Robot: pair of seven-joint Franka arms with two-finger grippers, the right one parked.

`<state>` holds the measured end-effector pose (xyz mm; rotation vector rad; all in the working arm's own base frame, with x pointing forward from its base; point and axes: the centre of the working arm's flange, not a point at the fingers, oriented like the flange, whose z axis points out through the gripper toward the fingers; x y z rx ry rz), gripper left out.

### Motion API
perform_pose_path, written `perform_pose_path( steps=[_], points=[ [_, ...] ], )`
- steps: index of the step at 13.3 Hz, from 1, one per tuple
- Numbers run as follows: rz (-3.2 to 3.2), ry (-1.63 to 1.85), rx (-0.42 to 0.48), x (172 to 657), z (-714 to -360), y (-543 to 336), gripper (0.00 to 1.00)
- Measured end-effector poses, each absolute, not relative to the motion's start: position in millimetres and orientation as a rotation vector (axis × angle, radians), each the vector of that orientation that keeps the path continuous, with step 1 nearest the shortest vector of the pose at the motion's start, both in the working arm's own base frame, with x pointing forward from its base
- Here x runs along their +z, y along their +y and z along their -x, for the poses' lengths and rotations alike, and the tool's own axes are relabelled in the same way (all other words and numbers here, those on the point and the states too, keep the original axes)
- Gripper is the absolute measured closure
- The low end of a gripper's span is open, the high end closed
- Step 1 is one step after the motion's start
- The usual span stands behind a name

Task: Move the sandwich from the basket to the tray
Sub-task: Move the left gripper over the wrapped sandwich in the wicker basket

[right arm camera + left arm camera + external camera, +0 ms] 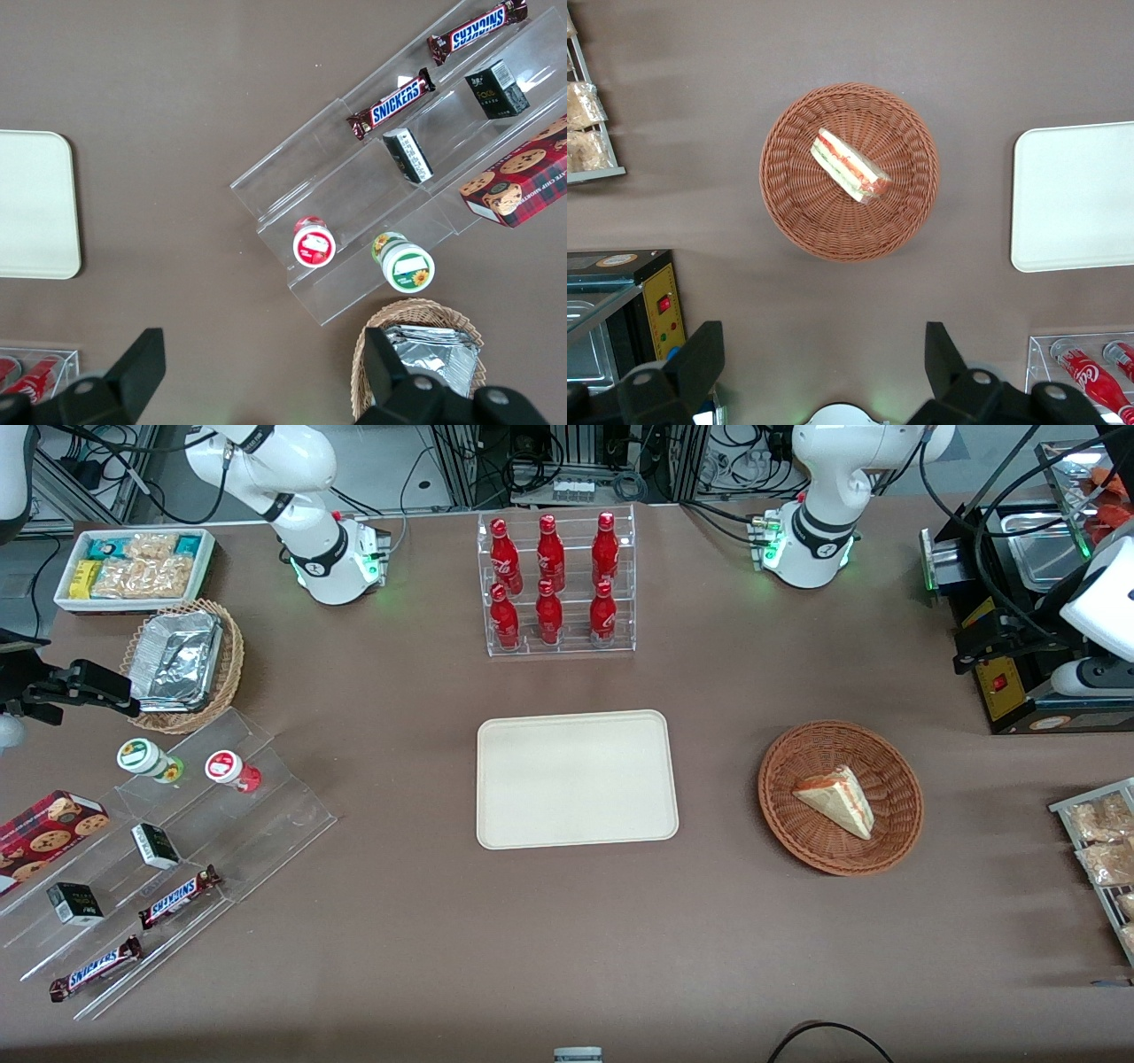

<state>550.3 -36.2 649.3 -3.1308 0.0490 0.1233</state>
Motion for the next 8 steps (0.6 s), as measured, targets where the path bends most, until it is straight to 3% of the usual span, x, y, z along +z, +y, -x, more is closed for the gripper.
perform_pose_path(
  steps=[4,8],
  points=[
    [3.129,0.049,0.141,644,-552,-36,0.0],
    [3.106,0.028,0.234,599,-563,-36,0.0]
  ],
)
